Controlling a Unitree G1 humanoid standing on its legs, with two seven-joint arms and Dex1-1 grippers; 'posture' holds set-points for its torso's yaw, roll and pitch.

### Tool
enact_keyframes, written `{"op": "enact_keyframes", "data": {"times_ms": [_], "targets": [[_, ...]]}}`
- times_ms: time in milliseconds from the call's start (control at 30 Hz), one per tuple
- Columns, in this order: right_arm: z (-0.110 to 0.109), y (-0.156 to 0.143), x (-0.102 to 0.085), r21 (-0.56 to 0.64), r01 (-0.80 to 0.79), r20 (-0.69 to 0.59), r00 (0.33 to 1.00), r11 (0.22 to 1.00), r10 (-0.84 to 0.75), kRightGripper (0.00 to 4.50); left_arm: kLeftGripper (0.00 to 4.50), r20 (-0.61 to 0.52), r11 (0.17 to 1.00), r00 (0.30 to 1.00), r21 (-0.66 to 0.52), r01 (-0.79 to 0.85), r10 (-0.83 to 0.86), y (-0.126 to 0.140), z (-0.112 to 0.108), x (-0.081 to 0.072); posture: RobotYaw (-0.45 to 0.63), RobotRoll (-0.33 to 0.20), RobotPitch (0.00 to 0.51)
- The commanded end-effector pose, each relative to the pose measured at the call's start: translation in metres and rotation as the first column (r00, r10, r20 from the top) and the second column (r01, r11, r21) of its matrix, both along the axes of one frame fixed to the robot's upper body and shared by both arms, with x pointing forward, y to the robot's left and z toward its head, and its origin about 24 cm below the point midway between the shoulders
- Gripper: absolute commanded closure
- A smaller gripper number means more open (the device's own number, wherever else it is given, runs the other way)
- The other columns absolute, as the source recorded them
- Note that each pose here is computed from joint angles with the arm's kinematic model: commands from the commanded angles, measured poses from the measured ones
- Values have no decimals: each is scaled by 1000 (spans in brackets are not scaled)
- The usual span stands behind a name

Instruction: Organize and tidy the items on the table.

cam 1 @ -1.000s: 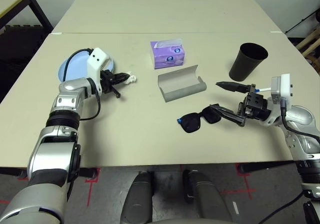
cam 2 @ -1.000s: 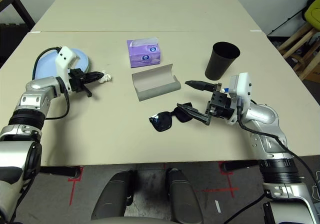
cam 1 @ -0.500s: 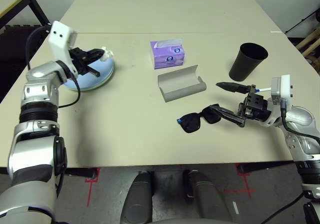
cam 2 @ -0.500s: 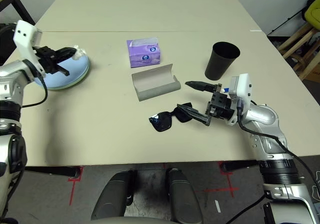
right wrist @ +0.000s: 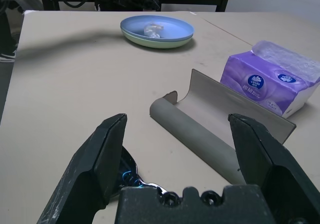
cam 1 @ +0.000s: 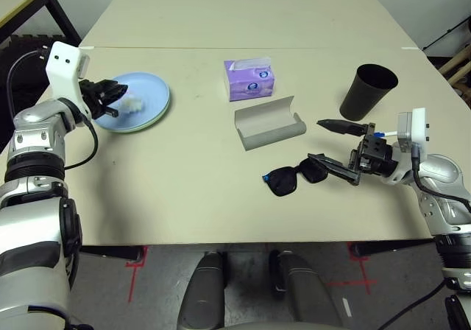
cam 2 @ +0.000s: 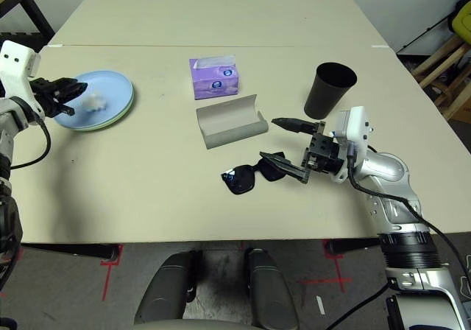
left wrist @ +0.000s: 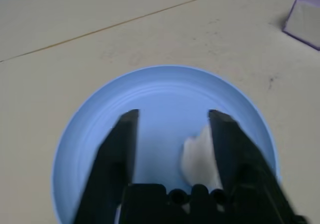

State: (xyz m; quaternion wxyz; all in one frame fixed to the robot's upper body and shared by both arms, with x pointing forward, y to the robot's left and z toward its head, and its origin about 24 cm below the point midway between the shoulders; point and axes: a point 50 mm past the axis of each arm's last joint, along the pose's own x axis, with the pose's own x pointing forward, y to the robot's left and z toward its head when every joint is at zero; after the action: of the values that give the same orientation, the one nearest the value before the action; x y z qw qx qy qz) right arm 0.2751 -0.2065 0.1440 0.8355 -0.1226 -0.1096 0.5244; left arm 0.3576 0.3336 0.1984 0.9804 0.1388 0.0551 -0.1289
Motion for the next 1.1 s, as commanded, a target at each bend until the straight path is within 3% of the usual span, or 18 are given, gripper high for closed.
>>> {"op": "enact_keyframes", "data": {"times_ms": [33,67,300,600,967,1100], "targets": [[-1,-6,-1,6,32,-15,999,999,-31,0,269,-11,1000,1000,-13,17,-18,-3,-7,0,81,0,176],[-1,-7,0,15,43,-21,999,999,-42,0,6,-7,999,1000,-22,30,-30,-5,-8,0,80,0,175],[3,-7,7,42,113,-32,993,993,-111,0,6,60,974,981,-120,190,-184,-32,-14,2,67,0,168],[3,-7,4,83,182,-31,983,980,-180,0,6,117,899,903,-99,426,-414,-74,-18,0,61,0,167],[-5,-9,2,93,226,-36,974,970,-224,0,6,31,767,768,-38,641,-640,-100,-27,-14,58,0,165],[-1,-13,3,78,216,-26,976,973,-215,0,6,39,663,664,-40,748,-747,-106,-26,-25,65,0,164]]}}
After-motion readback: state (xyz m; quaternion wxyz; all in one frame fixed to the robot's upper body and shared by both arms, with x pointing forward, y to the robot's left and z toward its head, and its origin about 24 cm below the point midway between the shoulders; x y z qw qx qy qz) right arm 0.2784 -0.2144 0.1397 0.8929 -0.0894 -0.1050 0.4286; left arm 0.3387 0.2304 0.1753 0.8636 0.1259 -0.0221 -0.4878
